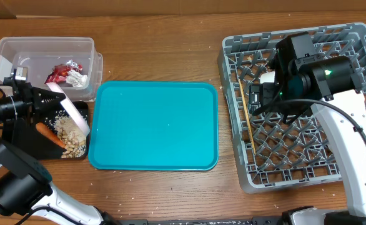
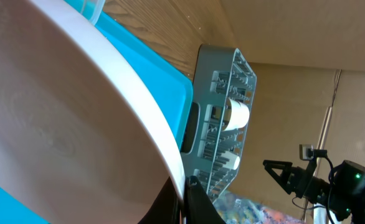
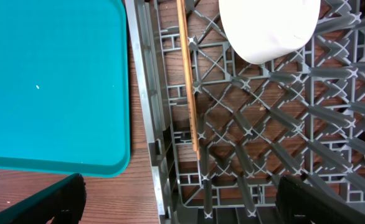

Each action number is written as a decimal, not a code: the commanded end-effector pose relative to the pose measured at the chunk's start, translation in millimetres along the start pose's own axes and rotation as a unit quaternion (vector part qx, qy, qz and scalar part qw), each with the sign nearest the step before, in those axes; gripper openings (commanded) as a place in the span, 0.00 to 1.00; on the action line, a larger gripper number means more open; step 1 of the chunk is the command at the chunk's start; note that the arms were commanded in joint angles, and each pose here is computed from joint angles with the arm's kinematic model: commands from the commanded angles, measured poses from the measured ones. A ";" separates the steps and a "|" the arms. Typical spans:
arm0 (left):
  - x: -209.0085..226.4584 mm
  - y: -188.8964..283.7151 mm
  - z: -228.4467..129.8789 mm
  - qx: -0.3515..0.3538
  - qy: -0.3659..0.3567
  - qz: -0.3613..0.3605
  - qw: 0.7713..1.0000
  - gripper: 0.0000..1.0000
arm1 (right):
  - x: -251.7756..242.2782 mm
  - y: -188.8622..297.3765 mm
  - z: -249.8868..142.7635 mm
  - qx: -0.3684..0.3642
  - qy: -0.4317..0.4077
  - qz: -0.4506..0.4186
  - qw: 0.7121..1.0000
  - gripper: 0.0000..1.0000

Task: Sort waste into correct bins and load items into the dishwasher
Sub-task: 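Tilt the white plate with the left gripper to dump scraps onto black tray, then carry the emptied plate right and set it on the teal tray, then withdraw the left gripper and grasp the plate rim with the right gripper, then lift the plate with the right gripper and carry it into the rack, then stand the plate upright in the rack's upper slots with the right gripper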

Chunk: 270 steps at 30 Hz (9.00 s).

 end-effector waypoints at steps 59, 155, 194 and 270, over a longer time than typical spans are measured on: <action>-94.9 -210.5 -128.7 0.091 -0.232 0.327 0.912 0.04 | -1.3 3.6 1.9 -0.010 -0.007 -0.002 1.000 1.00; -44.9 -37.3 -51.6 -0.093 -0.007 0.467 0.879 0.54 | 154.1 -245.9 22.8 0.134 0.067 -0.010 0.989 0.04; -45.7 -37.8 -49.7 -0.097 -0.010 0.465 0.880 0.55 | -131.3 75.8 74.2 -0.253 -0.233 -0.521 0.781 0.04; -46.4 -39.1 -50.1 -0.095 -0.011 0.462 0.882 0.61 | -35.3 -69.8 79.7 -0.052 -0.052 -0.355 0.932 1.00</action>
Point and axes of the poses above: each gripper's point midway between its finger pads, its own y axis back along the fingers, its own x axis along the line the jaws close on, z = x × y, the point moved 5 cm from there along y, back along the fingers, and after that the axes turned 11 degrees about y, right-handed, at the moved point
